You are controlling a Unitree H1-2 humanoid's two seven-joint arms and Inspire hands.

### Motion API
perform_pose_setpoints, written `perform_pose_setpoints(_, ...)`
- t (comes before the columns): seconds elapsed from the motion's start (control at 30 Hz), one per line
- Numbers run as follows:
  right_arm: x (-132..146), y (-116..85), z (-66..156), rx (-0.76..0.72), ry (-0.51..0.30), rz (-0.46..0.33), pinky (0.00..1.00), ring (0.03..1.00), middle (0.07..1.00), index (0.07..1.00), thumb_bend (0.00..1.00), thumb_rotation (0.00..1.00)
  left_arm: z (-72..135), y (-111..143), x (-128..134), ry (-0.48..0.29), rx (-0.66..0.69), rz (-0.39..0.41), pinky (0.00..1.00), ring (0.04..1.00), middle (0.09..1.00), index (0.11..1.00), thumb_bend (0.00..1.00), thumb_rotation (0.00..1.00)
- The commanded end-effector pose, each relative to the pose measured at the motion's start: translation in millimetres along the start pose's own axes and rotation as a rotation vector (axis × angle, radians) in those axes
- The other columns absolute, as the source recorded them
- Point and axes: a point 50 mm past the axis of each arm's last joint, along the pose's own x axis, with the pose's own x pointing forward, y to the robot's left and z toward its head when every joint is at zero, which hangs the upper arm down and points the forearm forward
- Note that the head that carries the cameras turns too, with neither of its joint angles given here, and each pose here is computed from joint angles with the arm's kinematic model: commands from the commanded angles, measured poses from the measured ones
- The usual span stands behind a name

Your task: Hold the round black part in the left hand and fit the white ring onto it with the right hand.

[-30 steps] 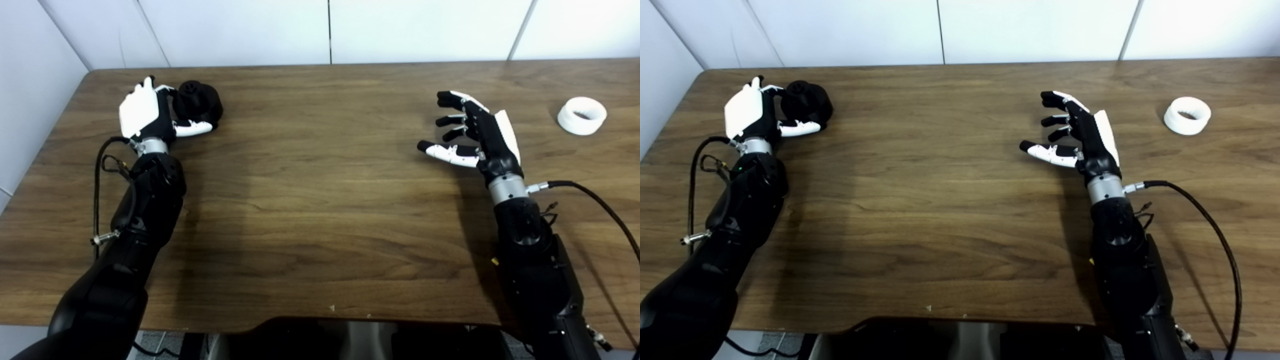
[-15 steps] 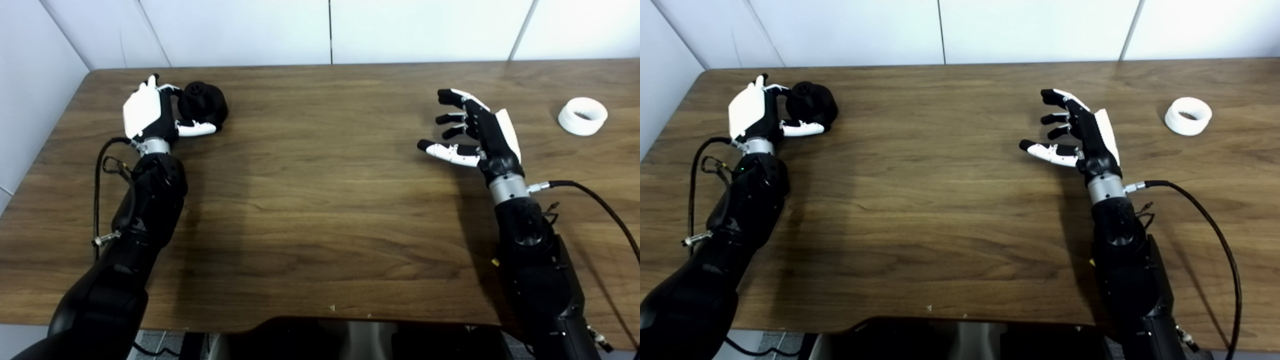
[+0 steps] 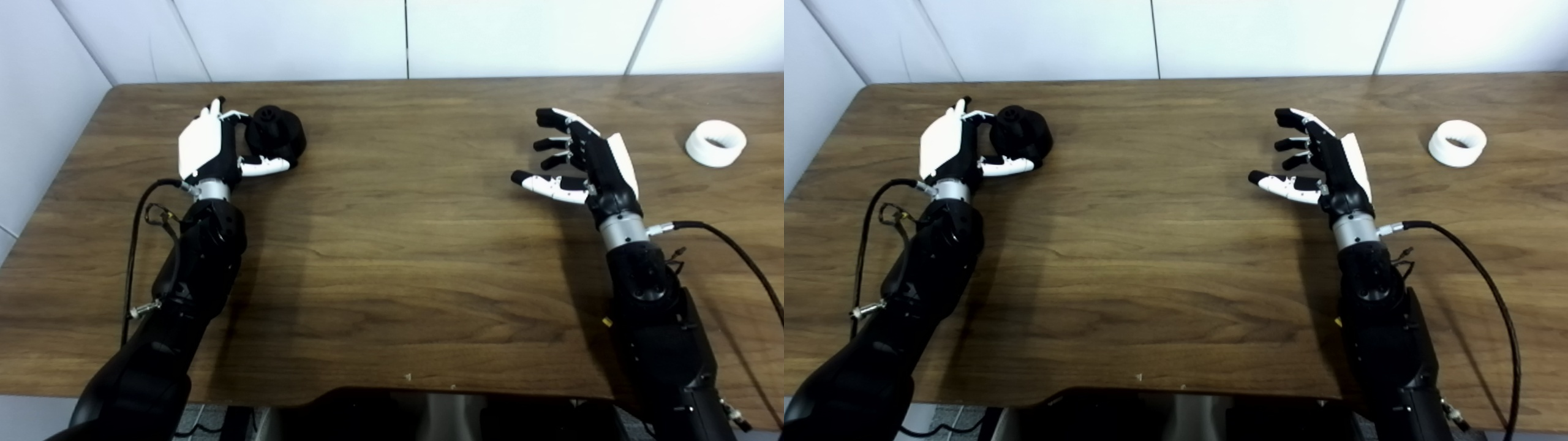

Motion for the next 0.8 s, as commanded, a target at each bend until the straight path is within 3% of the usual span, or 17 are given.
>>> perform_pose_setpoints(0.0, 12.1, -7.9, 21.1, 0.002, -0.082, -0.026, 0.54, 0.681, 0.808, 0.794, 0.70, 0.07, 6.4, -6.5, -6.6, -0.032, 0.007, -0.038, 1.00, 1.000, 1.000, 0.655, 0.95, 0.35)
perform_pose_setpoints(0.53, 13.5, -11.2, 21.4, -0.001, -0.085, -0.031, 0.54, 0.677, 0.802, 0.792, 0.70, 0.07, 37.0, -41.7, -50.1, -0.172, -0.072, -0.174, 1.00, 1.000, 1.000, 0.670, 0.95, 0.35)
perform_pose_setpoints(0.77, 14.0, -11.6, 22.2, 0.004, -0.089, -0.040, 0.55, 0.677, 0.799, 0.790, 0.70, 0.08, 53.2, -46.2, -65.1, -0.239, -0.107, -0.193, 1.00, 1.000, 1.000, 0.664, 0.95, 0.34)
